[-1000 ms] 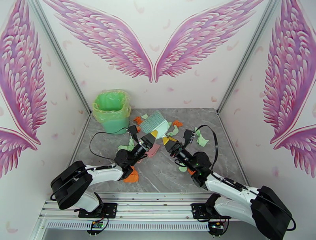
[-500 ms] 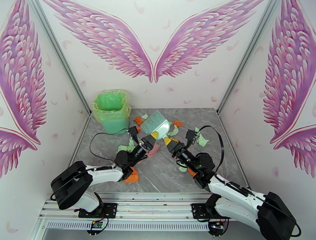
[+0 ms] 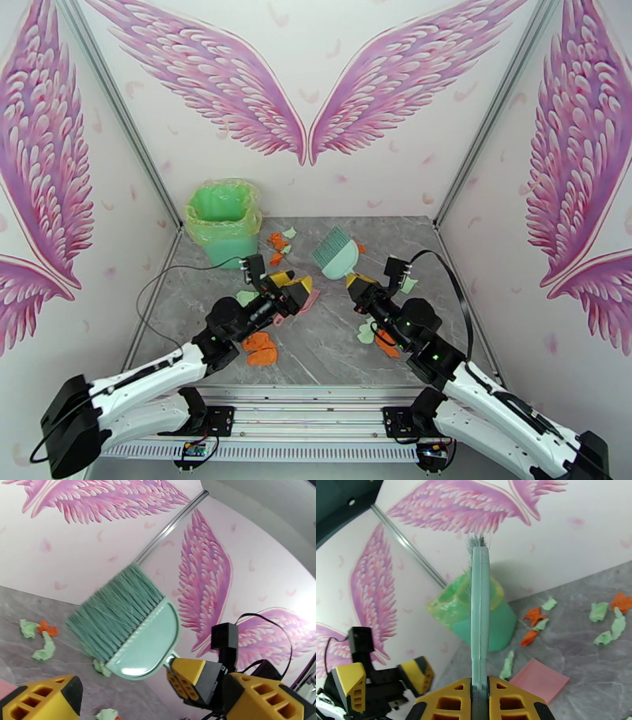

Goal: Sweep away the paper scraps from the table

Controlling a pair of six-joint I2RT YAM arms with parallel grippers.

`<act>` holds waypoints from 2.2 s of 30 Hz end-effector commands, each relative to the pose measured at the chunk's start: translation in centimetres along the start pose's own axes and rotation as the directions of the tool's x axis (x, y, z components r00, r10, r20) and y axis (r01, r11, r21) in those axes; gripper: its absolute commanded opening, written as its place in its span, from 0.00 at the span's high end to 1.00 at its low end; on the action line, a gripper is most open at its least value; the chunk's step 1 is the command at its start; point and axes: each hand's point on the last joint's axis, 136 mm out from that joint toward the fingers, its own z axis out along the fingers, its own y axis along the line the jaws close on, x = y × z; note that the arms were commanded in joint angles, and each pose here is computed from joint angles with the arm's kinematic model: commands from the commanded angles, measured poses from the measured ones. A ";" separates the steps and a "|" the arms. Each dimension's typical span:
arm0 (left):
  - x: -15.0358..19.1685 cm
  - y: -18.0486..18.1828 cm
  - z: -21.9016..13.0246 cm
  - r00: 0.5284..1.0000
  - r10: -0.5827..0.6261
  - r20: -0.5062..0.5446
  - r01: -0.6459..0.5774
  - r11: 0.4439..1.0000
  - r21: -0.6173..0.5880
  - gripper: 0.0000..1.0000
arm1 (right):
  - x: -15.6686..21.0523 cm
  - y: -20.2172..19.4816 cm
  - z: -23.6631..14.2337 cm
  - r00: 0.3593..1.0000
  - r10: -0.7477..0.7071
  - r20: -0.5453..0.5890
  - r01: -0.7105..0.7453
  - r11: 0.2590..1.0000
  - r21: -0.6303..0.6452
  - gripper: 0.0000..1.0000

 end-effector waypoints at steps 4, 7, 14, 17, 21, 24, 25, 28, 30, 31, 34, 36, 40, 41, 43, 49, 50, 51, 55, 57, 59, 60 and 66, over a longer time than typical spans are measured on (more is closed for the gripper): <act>1.1 8.9 -5.4 0.945 0.259 -0.202 -0.319 0.869 -0.378 0.01 | 0.5 -4.1 -1.6 0.984 -0.145 -0.108 0.167 0.957 0.238 1.00; 1.8 10.9 -6.0 0.922 0.248 -0.298 -0.357 0.840 -0.408 0.01 | 0.9 -4.8 -2.0 0.974 -0.165 -0.153 0.202 0.941 0.273 1.00; 6.2 14.7 -5.4 0.816 0.222 -0.533 -0.474 0.785 -0.399 0.08 | 1.8 -6.2 -2.3 0.956 -0.179 -0.234 0.252 0.908 0.335 1.00; 8.0 16.5 -5.3 0.769 0.196 -0.609 -0.516 0.752 -0.409 0.14 | 2.3 -6.6 -2.1 0.946 -0.177 -0.271 0.269 0.896 0.353 1.00; 9.6 18.4 -5.3 0.701 0.177 -0.691 -0.579 0.707 -0.406 0.21 | 3.5 -7.2 -1.5 0.926 -0.172 -0.335 0.294 0.885 0.361 1.00; 10.2 19.1 -5.0 0.671 0.180 -0.719 -0.606 0.692 -0.392 0.23 | 4.3 -7.4 -1.0 0.918 -0.165 -0.361 0.299 0.885 0.357 1.00; 10.3 19.2 -4.9 0.667 0.181 -0.722 -0.607 0.694 -0.387 0.23 | 4.4 -7.5 -1.0 0.917 -0.164 -0.363 0.299 0.885 0.357 1.00; 10.9 19.4 -4.2 0.652 0.178 -0.737 -0.609 0.702 -0.369 0.25 | 4.5 -7.6 -0.9 0.918 -0.159 -0.364 0.297 0.883 0.363 1.00; 11.5 19.6 -3.8 0.639 0.170 -0.750 -0.608 0.709 -0.358 0.27 | 4.4 -7.8 -0.9 0.918 -0.159 -0.363 0.298 0.881 0.368 1.00; 11.7 19.7 -3.6 0.633 0.167 -0.756 -0.609 0.709 -0.354 0.30 | 4.4 -7.8 -0.9 0.917 -0.161 -0.364 0.301 0.879 0.369 1.00; 12.1 19.8 -3.3 0.624 0.159 -0.765 -0.607 0.715 -0.347 0.33 | 4.4 -7.9 -1.1 0.915 -0.160 -0.369 0.304 0.876 0.373 1.00; 12.4 19.8 -3.2 0.623 0.154 -0.767 -0.601 0.722 -0.343 0.34 | 4.5 -8.1 -1.3 0.914 -0.160 -0.372 0.306 0.874 0.377 1.00; 13.2 20.2 -3.2 0.610 0.140 -0.780 -0.598 0.726 -0.338 0.34 | 4.6 -8.4 -1.5 0.915 -0.155 -0.372 0.303 0.872 0.384 1.00; 13.5 20.3 -3.2 0.602 0.135 -0.787 -0.598 0.729 -0.332 0.34 | 4.7 -8.4 -1.6 0.915 -0.154 -0.372 0.303 0.872 0.384 1.00; 14.2 20.5 -3.2 0.589 0.126 -0.798 -0.592 0.740 -0.320 0.34 | 4.7 -8.4 -1.5 0.916 -0.152 -0.372 0.301 0.874 0.382 1.00; 15.3 21.4 -3.2 0.594 0.104 -0.798 -0.584 0.738 -0.338 0.34 | 4.8 -8.5 -1.5 0.916 -0.151 -0.372 0.300 0.874 0.383 1.00; 15.5 21.5 -3.2 0.597 0.102 -0.796 -0.580 0.740 -0.340 0.34 | 4.8 -8.5 -1.5 0.916 -0.150 -0.373 0.298 0.875 0.382 1.00; 15.7 21.6 -3.1 0.598 0.099 -0.796 -0.576 0.743 -0.340 0.35 | 4.9 -8.5 -1.4 0.916 -0.150 -0.372 0.298 0.875 0.382 1.00; 16.7 22.1 -2.8 0.582 0.088 -0.808 -0.573 0.750 -0.330 0.36 | 5.1 -8.6 -1.3 0.914 -0.147 -0.379 0.298 0.875 0.381 1.00; 17.1 22.3 -2.6 0.571 0.087 -0.816 -0.578 0.749 -0.324 0.36 | 5.2 -8.7 -1.3 0.913 -0.146 -0.381 0.299 0.875 0.381 1.00; 17.3 22.4 -2.6 0.565 0.086 -0.821 -0.582 0.747 -0.322 0.37 | 5.2 -8.8 -1.3 0.913 -0.144 -0.382 0.298 0.874 0.383 1.00; 17.4 22.6 -2.6 0.563 0.083 -0.822 -0.583 0.746 -0.323 0.37 | 5.2 -8.8 -1.3 0.913 -0.144 -0.381 0.298 0.874 0.384 1.00; 17.8 22.9 -2.6 0.558 0.081 -0.826 -0.588 0.740 -0.325 0.40 | 5.3 -8.7 -1.2 0.914 -0.143 -0.380 0.296 0.876 0.382 1.00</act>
